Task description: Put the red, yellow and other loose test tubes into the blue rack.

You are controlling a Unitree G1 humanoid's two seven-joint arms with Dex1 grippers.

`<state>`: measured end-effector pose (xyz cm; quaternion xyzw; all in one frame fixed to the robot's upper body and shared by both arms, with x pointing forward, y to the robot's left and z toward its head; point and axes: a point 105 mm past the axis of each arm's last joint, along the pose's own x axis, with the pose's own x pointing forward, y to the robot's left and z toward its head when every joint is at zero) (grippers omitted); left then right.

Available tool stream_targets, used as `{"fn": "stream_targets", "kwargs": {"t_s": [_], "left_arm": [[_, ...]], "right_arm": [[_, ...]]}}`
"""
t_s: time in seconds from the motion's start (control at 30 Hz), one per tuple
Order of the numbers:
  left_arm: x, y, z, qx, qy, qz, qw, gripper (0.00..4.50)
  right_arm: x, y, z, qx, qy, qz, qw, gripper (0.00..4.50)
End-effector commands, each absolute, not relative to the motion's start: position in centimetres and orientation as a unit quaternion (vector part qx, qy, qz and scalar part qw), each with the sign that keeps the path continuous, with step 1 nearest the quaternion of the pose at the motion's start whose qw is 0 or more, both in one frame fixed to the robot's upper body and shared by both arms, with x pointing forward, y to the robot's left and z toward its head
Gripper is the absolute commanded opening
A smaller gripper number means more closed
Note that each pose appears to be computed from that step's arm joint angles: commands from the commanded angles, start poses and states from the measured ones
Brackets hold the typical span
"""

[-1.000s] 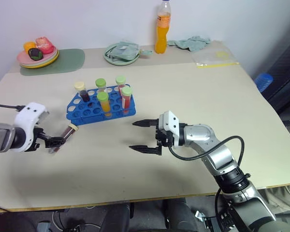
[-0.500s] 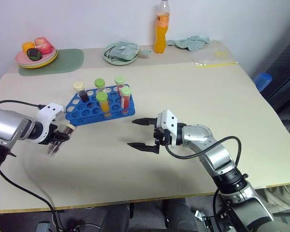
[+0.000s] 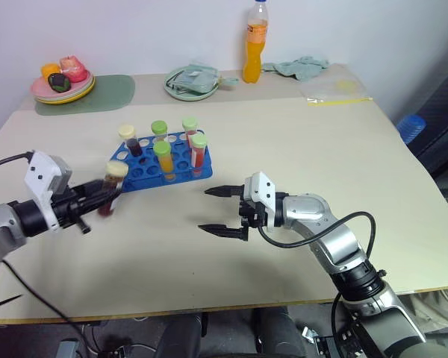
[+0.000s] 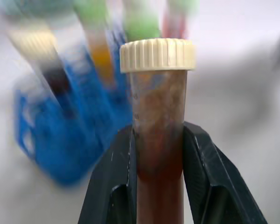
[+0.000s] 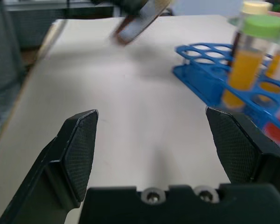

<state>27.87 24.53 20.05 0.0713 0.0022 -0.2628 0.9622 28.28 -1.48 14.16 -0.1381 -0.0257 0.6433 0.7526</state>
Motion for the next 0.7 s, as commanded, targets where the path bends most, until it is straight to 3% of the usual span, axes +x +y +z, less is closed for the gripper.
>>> {"fn": "stream_targets", "kwargs": {"t_s": [0.03, 0.17, 0.3, 0.7], "left_arm": [[29.3, 23.9, 22.6, 0.094, -0.098, -0.152, 0.979, 0.75], [30.6, 23.0, 23.3, 0.084, -0.228, 0.019, 0.970, 0.75], [31.3, 22.4, 22.2, 0.083, -0.266, 0.086, 0.957, 0.75], [34.1, 20.4, 17.9, 0.102, -0.224, 0.109, 0.963, 0.75]], "right_arm": [[28.1, -1.0, 15.3, -0.138, -0.049, 0.654, 0.742, 4.08], [28.2, -0.8, 15.3, -0.141, -0.051, 0.658, 0.738, 4.08], [28.3, -0.8, 15.4, -0.140, -0.051, 0.658, 0.738, 4.08], [28.3, -1.2, 15.5, -0.140, -0.052, 0.644, 0.751, 4.08]]}}
